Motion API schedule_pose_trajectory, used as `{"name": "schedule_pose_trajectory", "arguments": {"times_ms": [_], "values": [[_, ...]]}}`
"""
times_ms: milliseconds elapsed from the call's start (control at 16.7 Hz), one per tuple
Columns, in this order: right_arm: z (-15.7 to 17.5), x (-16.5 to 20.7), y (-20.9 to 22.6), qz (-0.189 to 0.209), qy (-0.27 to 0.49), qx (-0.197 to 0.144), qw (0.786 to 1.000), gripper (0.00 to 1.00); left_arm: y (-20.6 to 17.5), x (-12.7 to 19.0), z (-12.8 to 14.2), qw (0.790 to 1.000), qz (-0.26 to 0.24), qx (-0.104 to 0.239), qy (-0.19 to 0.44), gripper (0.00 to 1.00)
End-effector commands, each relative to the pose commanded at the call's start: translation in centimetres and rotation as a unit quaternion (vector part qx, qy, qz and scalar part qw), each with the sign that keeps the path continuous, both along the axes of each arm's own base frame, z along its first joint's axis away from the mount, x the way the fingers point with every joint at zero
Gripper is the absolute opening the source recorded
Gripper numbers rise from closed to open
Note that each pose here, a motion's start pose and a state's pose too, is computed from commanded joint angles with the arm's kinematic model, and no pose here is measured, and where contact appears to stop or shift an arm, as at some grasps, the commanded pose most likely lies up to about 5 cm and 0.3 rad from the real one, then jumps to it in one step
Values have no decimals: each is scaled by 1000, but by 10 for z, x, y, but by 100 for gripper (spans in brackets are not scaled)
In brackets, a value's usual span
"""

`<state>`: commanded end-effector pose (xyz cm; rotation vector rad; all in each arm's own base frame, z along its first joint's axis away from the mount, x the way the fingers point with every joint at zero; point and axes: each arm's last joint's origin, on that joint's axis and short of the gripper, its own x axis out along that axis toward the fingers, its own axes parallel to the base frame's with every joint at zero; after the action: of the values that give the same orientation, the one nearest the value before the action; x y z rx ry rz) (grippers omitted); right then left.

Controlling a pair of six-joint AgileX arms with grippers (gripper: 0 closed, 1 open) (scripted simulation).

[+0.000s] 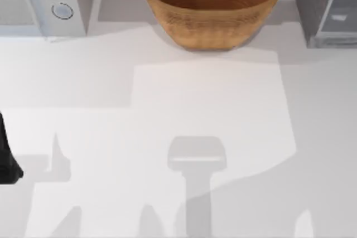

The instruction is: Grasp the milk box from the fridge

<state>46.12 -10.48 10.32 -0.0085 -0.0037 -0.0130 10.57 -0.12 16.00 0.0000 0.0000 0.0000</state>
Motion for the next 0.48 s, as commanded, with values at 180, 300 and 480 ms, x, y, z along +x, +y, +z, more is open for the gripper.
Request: {"name": "schedule_pose_trajectory", "arguments": {"times_ms": [180,300,480], "values": [[18,-1,0,0,1,1,1000,0,0,0,0,1000,0,0,0,100],[19,-1,0,-1,1,1,1000,0,0,0,0,1000,0,0,0,100],[18,-1,0,0,1,2,1000,0,0,0,0,1000,0,0,0,100]]}}
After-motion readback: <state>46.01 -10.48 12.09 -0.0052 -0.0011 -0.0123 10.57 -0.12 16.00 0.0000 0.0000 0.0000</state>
